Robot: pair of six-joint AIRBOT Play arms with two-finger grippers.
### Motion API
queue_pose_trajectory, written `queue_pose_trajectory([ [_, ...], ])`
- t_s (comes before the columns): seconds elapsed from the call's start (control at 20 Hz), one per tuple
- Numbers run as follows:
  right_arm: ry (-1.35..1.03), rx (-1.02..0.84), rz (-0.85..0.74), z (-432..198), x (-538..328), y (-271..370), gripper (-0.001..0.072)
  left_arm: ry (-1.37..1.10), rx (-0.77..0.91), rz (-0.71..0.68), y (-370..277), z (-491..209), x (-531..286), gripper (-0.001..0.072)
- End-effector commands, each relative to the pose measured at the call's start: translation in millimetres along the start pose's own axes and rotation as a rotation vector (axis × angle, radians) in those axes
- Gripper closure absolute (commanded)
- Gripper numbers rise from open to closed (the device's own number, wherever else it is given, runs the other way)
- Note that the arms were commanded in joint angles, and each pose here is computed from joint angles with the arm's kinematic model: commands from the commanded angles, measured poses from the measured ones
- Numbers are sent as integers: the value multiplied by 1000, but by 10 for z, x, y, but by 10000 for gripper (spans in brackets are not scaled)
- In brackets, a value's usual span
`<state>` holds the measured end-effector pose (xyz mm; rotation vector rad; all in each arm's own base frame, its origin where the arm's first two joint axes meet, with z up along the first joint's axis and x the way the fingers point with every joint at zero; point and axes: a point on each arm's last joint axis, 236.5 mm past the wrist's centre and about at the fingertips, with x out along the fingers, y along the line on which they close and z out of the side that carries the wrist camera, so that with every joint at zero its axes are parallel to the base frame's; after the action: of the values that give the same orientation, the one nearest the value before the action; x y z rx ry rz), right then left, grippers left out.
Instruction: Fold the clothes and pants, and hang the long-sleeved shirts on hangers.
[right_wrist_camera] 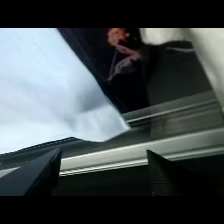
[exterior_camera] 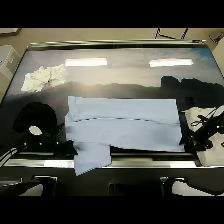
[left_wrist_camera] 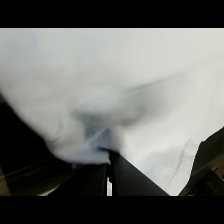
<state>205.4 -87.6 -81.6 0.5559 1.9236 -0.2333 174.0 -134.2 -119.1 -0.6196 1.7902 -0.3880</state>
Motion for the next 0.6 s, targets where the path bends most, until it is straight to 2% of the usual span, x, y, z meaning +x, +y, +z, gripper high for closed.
queue_pose_trajectory([
  [0.0, -20, -54, 31, 24, 217, 54, 84, -57, 17, 22, 20, 117, -26, 688],
  [0.15, -75, -50, 40, 154, 214, 80, 119, -80, 33, 21, -16, 134, -74, 688],
  [0.25, -81, -46, 69, 168, 211, 148, 186, -93, 38, 20, -34, 142, -99, 688],
  [0.3, -82, -44, 82, 168, 210, 178, 272, -96, 41, 20, -39, 145, -106, 688],
  [0.4, -79, -42, 95, 162, 206, 207, 396, -99, 43, 20, -42, 148, -111, 688],
  [0.5, -72, -42, 98, 144, 207, 214, 664, -99, 44, 20, -42, 149, -112, 688],
  [0.55, -60, -50, 99, 114, 207, 217, 662, -100, 48, 20, -45, 152, -116, 689],
])
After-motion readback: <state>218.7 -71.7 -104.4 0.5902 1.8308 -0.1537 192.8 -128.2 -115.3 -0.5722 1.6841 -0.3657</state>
